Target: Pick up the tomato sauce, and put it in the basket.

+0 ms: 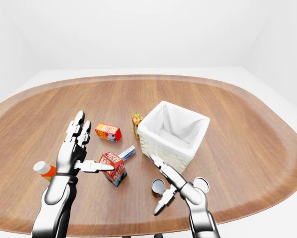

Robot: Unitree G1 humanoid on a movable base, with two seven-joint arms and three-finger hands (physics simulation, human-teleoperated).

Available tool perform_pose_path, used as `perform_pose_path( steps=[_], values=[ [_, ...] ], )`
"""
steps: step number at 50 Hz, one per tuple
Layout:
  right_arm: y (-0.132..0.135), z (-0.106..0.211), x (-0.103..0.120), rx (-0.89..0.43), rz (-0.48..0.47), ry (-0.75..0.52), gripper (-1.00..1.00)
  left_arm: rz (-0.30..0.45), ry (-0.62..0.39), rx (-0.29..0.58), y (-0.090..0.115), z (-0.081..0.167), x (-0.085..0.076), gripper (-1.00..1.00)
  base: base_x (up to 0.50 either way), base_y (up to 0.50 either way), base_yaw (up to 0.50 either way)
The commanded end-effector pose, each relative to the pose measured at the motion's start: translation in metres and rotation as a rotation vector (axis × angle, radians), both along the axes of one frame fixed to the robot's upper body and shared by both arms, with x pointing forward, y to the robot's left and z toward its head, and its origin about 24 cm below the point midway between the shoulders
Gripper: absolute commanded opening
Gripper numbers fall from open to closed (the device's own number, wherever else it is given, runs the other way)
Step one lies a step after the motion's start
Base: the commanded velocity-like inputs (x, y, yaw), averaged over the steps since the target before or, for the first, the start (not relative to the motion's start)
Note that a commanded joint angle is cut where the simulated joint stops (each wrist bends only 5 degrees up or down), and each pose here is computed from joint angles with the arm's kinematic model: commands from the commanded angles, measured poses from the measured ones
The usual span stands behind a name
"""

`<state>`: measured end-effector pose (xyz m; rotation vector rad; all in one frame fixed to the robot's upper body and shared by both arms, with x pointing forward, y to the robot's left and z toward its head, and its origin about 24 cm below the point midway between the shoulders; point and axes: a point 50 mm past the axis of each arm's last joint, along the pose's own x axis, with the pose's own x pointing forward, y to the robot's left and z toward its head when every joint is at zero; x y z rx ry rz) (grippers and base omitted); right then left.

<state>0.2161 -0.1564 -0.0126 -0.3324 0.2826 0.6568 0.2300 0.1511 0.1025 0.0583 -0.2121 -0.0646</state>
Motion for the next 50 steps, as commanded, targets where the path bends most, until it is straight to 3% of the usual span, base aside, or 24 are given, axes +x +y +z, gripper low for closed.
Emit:
perform_pose_path(
  steps=[1,50],
  values=[
    [0.001,-0.003,-0.001,-0.012,-0.002,0.008,1.0,-0.001,0.0,0.0,0.0,0.0,0.0,1.0,0.0,0.0,0.0],
    [-0.002,-0.017,0.003,-0.04,-0.025,0.064,1.0,-0.003,0.003,0.002,0.0,-0.001,-0.001,1.0,0.0,0.0,0.0]
  ],
)
